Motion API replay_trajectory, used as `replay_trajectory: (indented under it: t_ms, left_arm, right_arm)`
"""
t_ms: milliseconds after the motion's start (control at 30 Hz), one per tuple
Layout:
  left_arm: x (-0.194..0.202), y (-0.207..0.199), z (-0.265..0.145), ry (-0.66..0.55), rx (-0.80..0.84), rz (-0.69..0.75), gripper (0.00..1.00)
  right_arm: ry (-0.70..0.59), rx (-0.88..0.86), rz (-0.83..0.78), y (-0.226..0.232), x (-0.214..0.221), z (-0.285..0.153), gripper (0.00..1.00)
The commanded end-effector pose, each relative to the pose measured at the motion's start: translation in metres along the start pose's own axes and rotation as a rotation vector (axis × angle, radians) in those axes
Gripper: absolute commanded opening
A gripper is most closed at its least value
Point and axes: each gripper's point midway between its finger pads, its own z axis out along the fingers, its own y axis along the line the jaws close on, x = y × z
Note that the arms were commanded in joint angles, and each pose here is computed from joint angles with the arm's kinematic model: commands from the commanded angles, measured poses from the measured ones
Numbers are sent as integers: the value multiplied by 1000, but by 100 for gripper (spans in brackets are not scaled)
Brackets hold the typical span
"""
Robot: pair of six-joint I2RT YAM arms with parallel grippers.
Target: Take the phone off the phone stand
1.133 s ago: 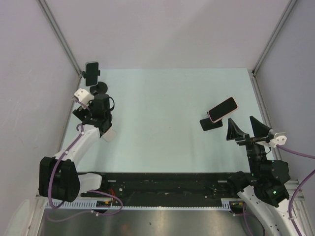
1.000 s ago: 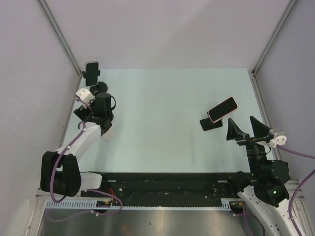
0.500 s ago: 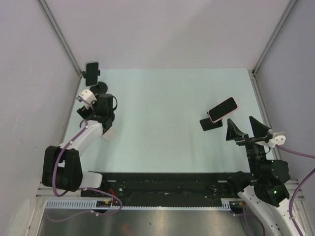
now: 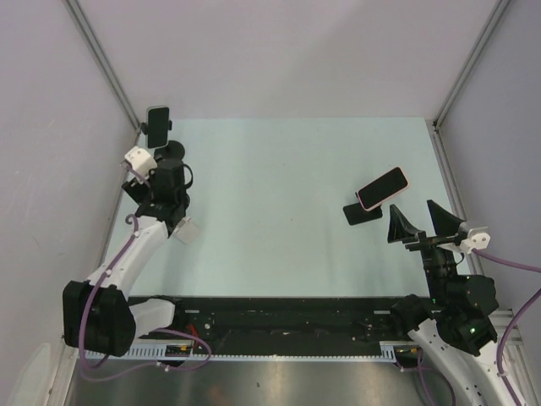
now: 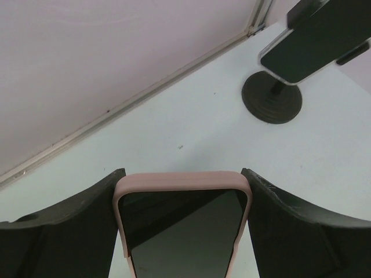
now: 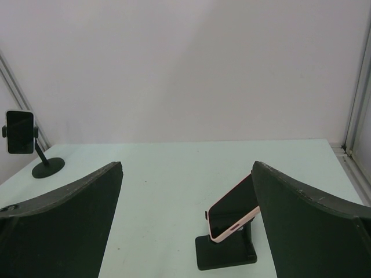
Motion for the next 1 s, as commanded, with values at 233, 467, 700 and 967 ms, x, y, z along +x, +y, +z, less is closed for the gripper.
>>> replay_trajectory:
  t_ms: [233, 467, 700, 967]
  left_arm:
    - [-97, -71, -81, -101, 421, 58, 0]
    - [-87, -113, -137, 59, 711, 31, 0]
    - [-38, -138, -183, 299, 949, 12, 0]
    - [27, -145, -222, 504, 1039, 44, 0]
  right_arm:
    - [-41, -205, 19, 37, -25, -3, 100]
    - [269, -427, 189, 100, 27, 21, 100]
    - [605, -702, 398, 167, 91, 15, 100]
    - [850, -773, 529, 223, 168, 8, 100]
